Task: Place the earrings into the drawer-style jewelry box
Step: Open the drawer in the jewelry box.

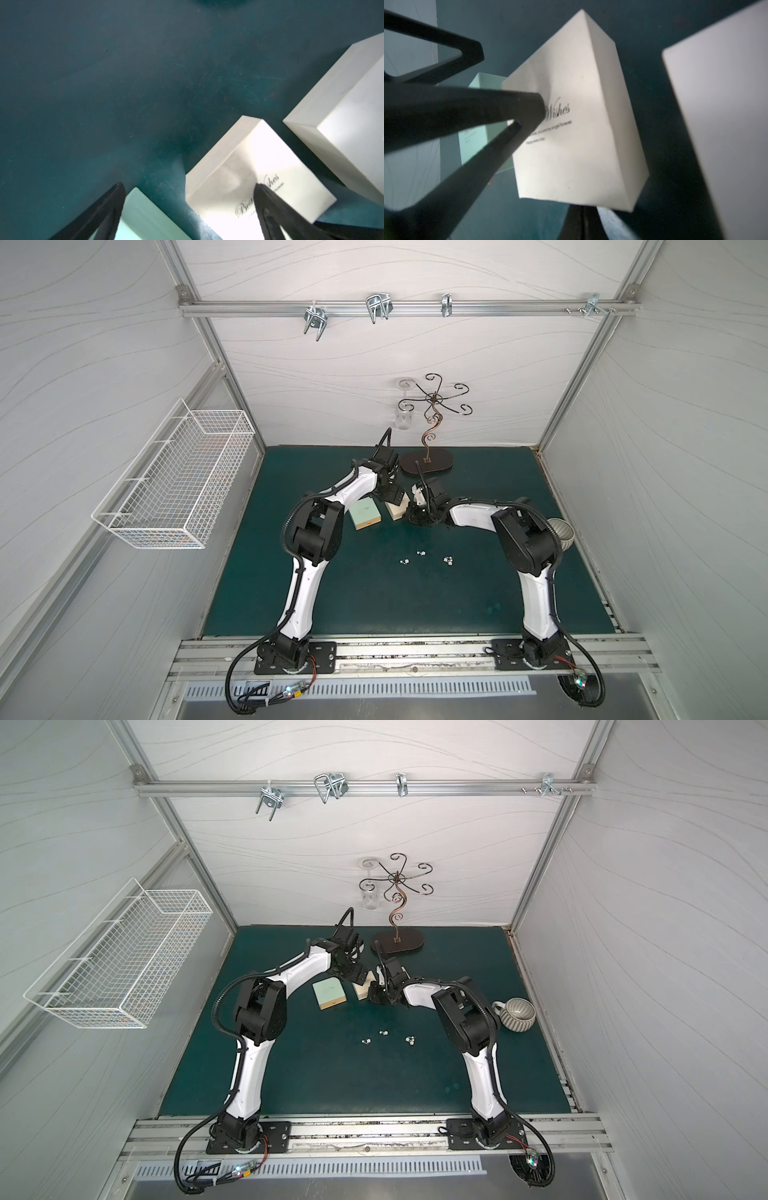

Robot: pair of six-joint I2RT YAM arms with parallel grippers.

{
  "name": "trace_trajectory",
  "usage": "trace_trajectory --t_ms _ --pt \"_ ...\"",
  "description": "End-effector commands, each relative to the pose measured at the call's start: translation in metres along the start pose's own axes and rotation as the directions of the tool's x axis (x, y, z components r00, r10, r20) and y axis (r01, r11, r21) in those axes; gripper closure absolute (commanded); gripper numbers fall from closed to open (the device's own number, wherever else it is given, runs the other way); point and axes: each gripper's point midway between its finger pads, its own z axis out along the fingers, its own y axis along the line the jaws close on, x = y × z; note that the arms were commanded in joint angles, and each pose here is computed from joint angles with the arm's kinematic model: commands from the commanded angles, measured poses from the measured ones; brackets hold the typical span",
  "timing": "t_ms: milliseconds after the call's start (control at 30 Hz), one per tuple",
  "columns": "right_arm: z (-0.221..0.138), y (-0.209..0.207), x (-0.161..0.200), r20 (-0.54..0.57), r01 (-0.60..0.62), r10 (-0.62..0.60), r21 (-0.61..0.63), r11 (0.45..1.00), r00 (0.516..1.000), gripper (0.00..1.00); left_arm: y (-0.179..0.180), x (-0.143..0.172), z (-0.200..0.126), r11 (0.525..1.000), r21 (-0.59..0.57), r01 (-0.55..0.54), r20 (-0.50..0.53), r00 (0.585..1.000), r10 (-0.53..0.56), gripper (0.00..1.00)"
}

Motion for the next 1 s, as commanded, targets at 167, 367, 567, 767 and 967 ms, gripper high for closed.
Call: trace_trajectory --t_ms 167,367,567,767,967 --pt "-0.015 0.000 0.009 -0.019 -0.029 0.029 -0.005 1.000 0.999 1.00 0.007 0.011 0.017 0.999 -0.050 -0.003 -0.053 0.999 0.000 0.01" --pt "-0.019 -0.002 0.015 -0.024 -0.030 0.030 -0.001 1.000 0.999 1.00 0.008 0.013 0.018 0.998 -0.055 -0.003 -0.058 0.998 0.000 0.01" --pt "-0.024 -0.003 0.021 -0.031 -0.031 0.031 -0.005 0.999 0.999 1.00 0.007 0.015 0.019 0.999 -0.051 -0.003 -0.061 0.998 0.000 0.01" --pt "-0.028 -0.004 0.025 -0.038 -0.034 0.033 -0.005 0.999 0.999 1.00 0.007 0.015 0.020 0.999 -0.049 -0.003 -0.062 0.998 0.000 0.01" --pt "-0.031 -0.006 0.030 -0.044 -0.037 0.037 0.000 0.999 0.998 1.00 0.007 0.017 0.021 0.999 -0.051 -0.002 -0.068 0.998 -0.002 0.01"
